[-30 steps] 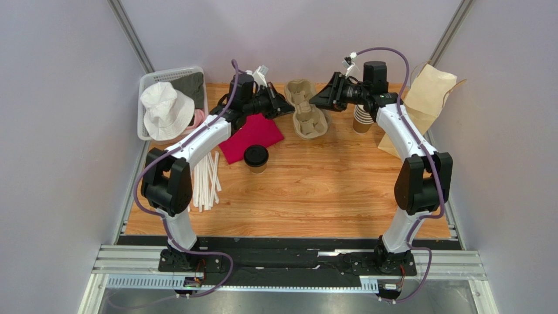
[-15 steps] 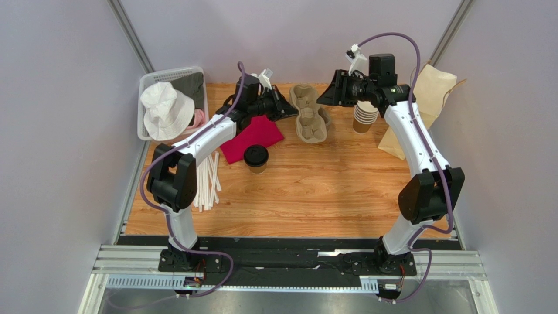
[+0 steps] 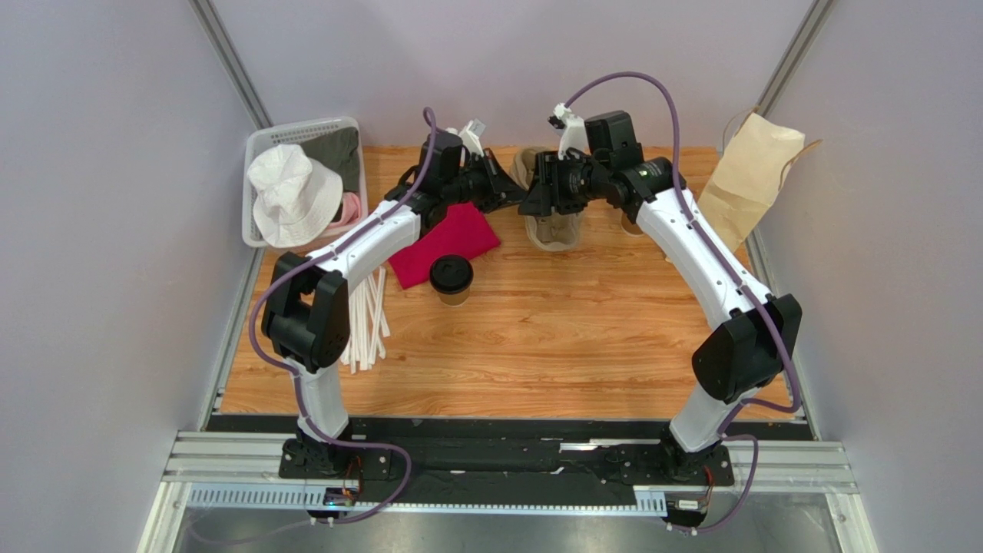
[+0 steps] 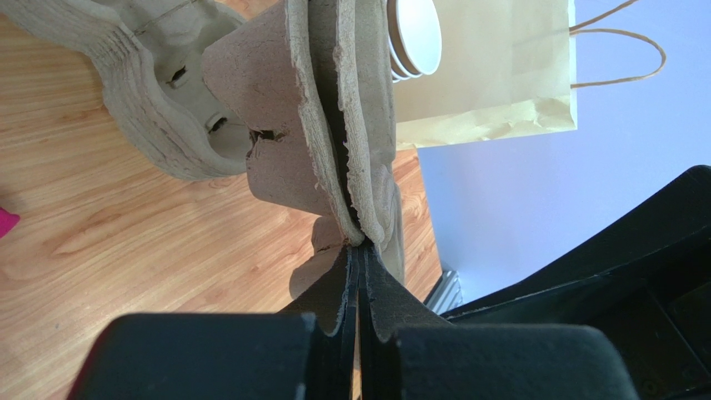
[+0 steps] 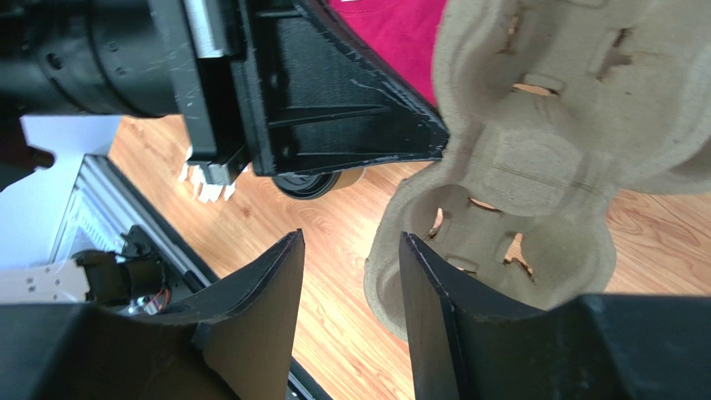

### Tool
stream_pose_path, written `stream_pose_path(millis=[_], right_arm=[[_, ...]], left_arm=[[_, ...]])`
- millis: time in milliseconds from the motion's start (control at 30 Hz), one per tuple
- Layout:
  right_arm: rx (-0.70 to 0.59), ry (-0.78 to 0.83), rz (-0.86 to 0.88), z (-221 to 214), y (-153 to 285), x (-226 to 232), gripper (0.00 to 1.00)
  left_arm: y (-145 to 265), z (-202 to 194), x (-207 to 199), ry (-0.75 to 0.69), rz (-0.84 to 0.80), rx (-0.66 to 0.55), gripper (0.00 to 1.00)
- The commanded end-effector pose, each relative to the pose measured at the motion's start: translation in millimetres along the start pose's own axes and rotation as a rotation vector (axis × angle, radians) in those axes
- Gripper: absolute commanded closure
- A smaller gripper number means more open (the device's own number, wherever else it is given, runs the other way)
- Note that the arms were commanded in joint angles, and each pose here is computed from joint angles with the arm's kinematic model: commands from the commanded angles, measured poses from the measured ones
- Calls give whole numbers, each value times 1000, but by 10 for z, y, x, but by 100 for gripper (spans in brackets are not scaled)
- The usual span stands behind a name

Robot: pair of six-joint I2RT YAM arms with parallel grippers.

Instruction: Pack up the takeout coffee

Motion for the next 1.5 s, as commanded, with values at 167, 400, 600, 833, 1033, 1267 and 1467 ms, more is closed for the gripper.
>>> stream_pose_path(millis=[167, 400, 600, 833, 1033, 1267, 1467], right_arm=[[19, -31, -163, -28, -90, -99, 53], [44, -72, -137, -85, -210, -114, 54], [50, -109, -124, -99, -272, -127, 64], [24, -113, -118, -39, -163, -132, 83], [-10, -119, -113, 24, 5, -177, 79], [-29, -143, -56, 60, 44, -191, 83], [-31, -166, -40, 72, 53, -224, 100]], left_arm=[[51, 40, -215, -37, -45, -24, 100], [31, 8, -237, -43, -51, -19, 100], [31, -10, -256, -52, -54, -14, 100], [35, -23, -209, -48, -45, -14, 100], [26, -33, -170, -46, -35, -13, 100], [13, -28, -186, -39, -45, -9, 100], [19, -30, -171, -42, -35, -13, 100]])
Point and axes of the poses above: each gripper's point midway between its finger pads, its own y axis back along the fingers, its own x axis along the line the jaws close on, z = x × y, the point moved 7 cm from there along y, back along the fingers, and after that the axes turned 14 degrees about y, right-handed, at the moved point
